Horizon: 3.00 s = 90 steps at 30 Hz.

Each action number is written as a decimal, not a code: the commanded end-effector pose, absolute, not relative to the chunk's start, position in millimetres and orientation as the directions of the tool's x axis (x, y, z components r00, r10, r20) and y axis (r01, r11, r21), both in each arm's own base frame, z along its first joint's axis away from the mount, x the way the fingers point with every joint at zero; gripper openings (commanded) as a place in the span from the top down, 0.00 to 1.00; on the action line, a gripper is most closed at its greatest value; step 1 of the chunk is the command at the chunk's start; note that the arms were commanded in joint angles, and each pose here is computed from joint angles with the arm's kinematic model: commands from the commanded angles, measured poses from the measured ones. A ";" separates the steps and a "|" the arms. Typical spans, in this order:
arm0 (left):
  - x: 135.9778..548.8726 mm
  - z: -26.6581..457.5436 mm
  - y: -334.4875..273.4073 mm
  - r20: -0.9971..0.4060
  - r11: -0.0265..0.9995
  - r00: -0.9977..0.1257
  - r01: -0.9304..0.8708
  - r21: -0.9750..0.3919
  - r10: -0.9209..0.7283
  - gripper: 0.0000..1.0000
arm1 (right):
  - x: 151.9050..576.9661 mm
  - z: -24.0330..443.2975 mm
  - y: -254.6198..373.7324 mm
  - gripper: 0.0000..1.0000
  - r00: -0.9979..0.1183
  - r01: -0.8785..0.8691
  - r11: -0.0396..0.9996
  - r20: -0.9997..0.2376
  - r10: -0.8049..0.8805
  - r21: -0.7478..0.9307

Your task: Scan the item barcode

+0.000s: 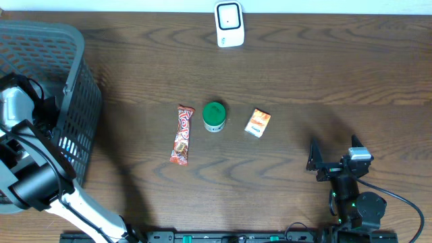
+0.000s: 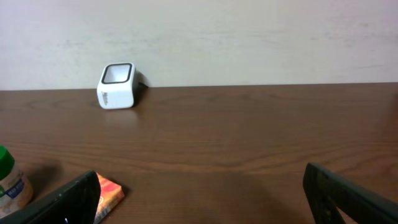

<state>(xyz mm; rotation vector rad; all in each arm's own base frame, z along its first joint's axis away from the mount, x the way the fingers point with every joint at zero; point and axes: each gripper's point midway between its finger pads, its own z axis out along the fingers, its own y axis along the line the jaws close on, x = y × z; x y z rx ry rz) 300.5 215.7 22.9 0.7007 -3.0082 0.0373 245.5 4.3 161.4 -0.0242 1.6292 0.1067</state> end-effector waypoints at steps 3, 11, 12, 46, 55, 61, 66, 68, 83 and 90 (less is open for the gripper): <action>298.7 20.8 224.5 0.106 0.892 -0.886 -0.451 0.021 -0.451 0.57 | 245.4 160.4 6.4 0.01 -0.064 -0.087 0.994 -0.996 0.058 0.064; 328.4 128.9 245.7 -0.108 0.860 -0.859 -0.508 0.047 -0.501 0.58 | 245.4 160.4 6.4 0.01 -0.064 -0.087 0.994 -0.996 0.058 0.064; 329.6 141.3 246.5 -0.135 0.857 -0.853 -0.513 0.049 -0.504 0.58 | 245.4 160.4 6.4 0.01 -0.064 -0.087 0.994 -0.996 0.058 0.064; 350.8 343.8 -77.4 -0.613 0.864 -0.789 0.327 -0.382 0.027 0.58 | 245.4 160.4 6.4 0.01 -0.064 -0.087 0.994 -0.996 0.058 0.064; 341.4 272.4 -144.4 -0.405 0.814 -0.887 0.396 -0.426 0.220 0.58 | 245.4 160.4 6.4 0.01 -0.064 -0.087 0.994 -0.996 0.058 0.064; 330.1 242.3 -188.6 -0.341 0.750 -0.859 0.503 -0.429 0.381 0.62 | 245.4 160.4 6.4 0.01 -0.064 -0.087 0.994 -0.996 0.058 0.064; 316.4 228.5 -220.1 -0.321 0.692 -0.813 0.582 -0.427 0.486 0.62 | 245.4 160.4 6.4 0.01 -0.064 -0.087 0.994 -0.996 0.058 0.064; 311.7 222.4 -233.2 -0.318 0.669 -0.793 0.609 -0.425 0.520 0.62 | 245.4 160.4 6.4 0.01 -0.064 -0.087 0.994 -0.996 0.058 0.064; 295.5 134.7 -344.1 -0.278 0.531 -0.674 0.722 -0.444 0.685 0.61 | 245.4 160.4 6.4 0.01 -0.064 -0.087 0.994 -0.996 0.058 0.064; 275.2 76.3 -380.1 -0.204 0.504 -0.641 0.729 -0.463 0.740 0.61 | 245.4 160.4 6.4 0.01 -0.064 -0.087 0.994 -0.996 0.058 0.064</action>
